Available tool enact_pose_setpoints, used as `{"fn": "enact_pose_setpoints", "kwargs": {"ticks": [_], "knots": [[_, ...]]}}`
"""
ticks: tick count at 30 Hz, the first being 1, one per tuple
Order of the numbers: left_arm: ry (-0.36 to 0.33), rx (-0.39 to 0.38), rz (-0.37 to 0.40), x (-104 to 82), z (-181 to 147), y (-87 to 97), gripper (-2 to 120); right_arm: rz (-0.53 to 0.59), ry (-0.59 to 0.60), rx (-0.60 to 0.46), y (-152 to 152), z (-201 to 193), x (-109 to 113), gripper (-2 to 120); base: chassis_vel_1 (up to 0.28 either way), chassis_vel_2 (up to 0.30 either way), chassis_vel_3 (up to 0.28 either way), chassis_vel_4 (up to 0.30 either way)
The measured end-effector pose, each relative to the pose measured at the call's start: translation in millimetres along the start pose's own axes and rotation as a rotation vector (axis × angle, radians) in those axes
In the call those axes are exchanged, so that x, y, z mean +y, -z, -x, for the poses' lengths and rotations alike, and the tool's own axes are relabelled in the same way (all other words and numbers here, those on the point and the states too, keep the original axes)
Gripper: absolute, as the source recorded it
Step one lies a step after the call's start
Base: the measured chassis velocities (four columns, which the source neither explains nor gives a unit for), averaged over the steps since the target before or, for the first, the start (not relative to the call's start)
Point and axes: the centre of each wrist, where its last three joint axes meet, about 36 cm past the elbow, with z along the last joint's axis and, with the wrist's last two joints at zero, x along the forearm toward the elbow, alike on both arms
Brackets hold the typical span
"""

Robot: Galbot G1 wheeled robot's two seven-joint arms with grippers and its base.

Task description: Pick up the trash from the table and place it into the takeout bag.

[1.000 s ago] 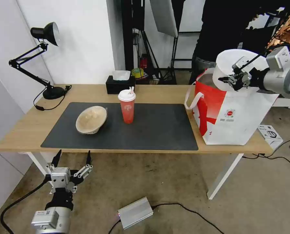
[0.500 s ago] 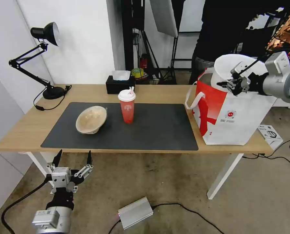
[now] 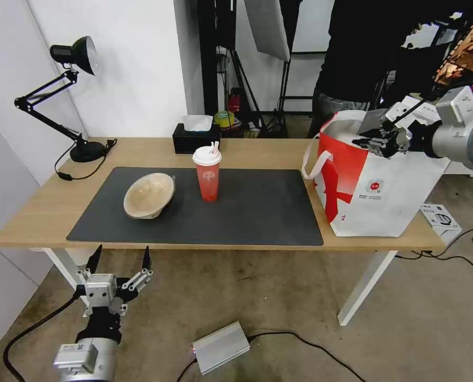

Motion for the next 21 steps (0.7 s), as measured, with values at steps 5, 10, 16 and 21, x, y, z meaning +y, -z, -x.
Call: {"fn": "enact_pose_setpoints", "kwargs": {"ticks": [5,10,16,21], "knots": [[0.0,-0.001,0.0,0.0,-0.5,0.7,100,0.0,-0.007,-0.008,2.3,-2.5,-2.0,62,0.0,0.0,0.0,0.0],[-0.001,-0.002,0.001,0.1,-0.5,1.0,100,0.001,-0.006,-0.012,3.5,-3.5,-1.9,80,0.0,0.0,0.0,0.0],[-0.002,-0.003,0.001,0.0,-0.6,1.3,100,0.01,-0.018,-0.038,10.0,-8.6,-3.7,89,0.0,0.0,0.0,0.0],[-0.002,-0.004,0.002,0.2,-0.5,1.5,100,0.031,-0.037,-0.101,26.5,-16.6,-4.6,89,0.0,0.0,0.0,0.0]]}}
